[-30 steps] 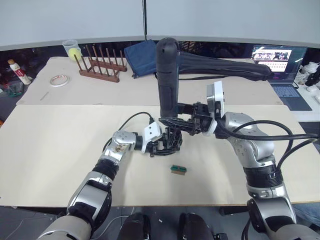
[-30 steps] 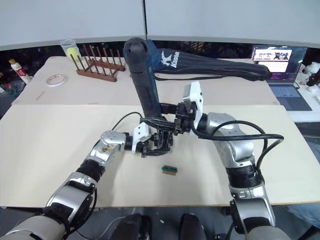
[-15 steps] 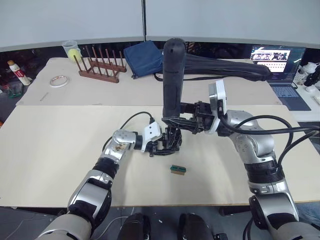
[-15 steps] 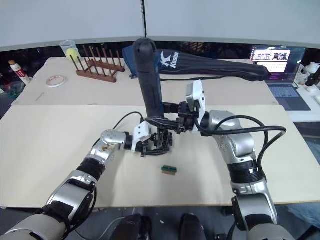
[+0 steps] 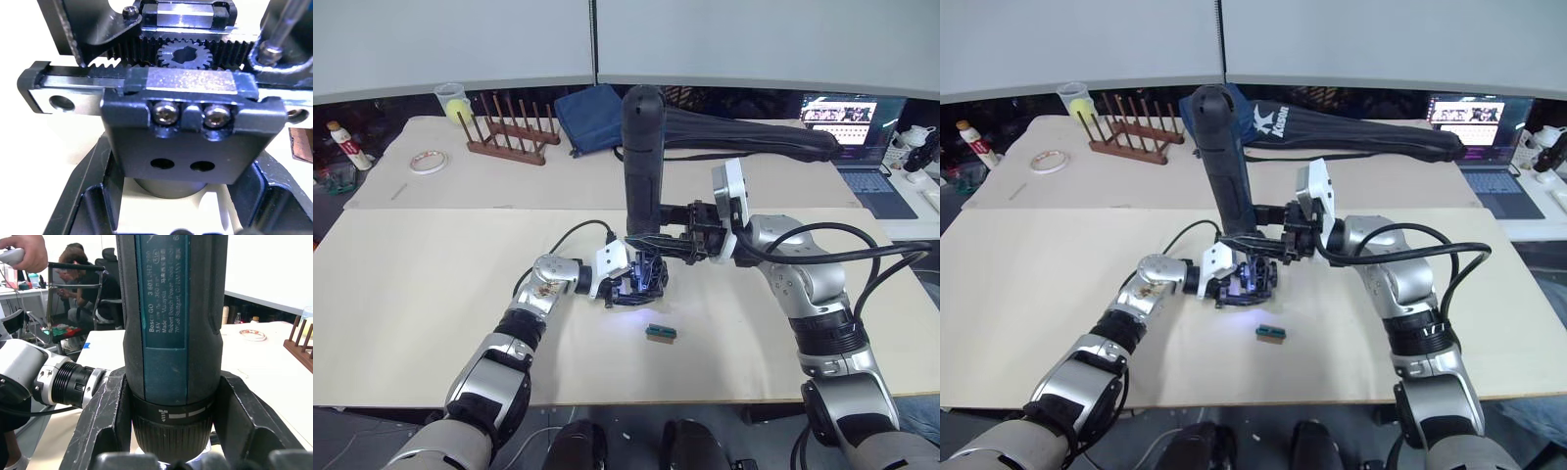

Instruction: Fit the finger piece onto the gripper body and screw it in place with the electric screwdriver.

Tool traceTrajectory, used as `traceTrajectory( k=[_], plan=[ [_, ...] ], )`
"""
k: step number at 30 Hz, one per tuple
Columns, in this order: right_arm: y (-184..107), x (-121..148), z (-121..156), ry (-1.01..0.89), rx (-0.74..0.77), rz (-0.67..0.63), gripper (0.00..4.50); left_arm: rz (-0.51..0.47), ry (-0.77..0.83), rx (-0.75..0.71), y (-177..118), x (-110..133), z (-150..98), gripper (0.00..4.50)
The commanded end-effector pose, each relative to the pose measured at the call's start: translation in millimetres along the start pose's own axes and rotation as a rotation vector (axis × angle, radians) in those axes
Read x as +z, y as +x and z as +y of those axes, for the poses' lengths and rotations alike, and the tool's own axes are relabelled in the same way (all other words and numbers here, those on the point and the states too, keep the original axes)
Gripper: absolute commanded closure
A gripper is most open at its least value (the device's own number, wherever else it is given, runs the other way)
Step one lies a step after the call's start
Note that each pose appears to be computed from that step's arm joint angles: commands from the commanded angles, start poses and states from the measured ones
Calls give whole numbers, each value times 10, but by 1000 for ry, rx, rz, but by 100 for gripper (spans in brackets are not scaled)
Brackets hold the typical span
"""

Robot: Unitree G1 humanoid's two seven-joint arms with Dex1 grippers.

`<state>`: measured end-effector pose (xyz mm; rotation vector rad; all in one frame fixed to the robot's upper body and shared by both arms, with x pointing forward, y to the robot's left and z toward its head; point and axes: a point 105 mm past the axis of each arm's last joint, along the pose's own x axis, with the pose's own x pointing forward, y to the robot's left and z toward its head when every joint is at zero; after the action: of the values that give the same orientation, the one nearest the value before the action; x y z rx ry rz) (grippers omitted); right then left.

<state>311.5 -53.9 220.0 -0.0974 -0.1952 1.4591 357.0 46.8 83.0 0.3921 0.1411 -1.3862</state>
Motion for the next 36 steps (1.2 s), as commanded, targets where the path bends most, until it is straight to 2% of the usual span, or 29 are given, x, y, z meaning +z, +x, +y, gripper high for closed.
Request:
traceTrajectory(
  k=[1, 7, 9, 14, 19, 28, 30, 33, 36],
  plan=[
    [-155, -595, 40, 150, -41, 183, 258, -15, 32, 39, -90, 81, 78, 218],
    [-143, -428, -27, 86, -90, 116, 258, -13, 31, 41, -94, 71, 76, 218],
    [-126, -273, -38, 38, -95, 74, 258, -10, 30, 41, -97, 59, 75, 218],
    [-52, 308, 11, -98, -70, -101, 258, 3, 30, 35, -100, 28, 67, 218],
    [2, 670, 120, -160, -19, -189, 258, 13, 29, 24, -103, 5, 58, 218],
    [56, 842, 297, -185, 44, -270, 258, 41, 22, 32, -117, -33, 84, 218],
    [65, 864, 346, -168, 71, -277, 258, 34, 9, 30, -148, -19, 95, 114],
    [56, 891, 450, -120, 127, -278, 258, 42, 42, 27, -253, 19, 117, 3],
    [-1, 836, 563, -82, 170, -245, 258, 37, 62, -45, -439, 119, 42, 0]
  ],
)
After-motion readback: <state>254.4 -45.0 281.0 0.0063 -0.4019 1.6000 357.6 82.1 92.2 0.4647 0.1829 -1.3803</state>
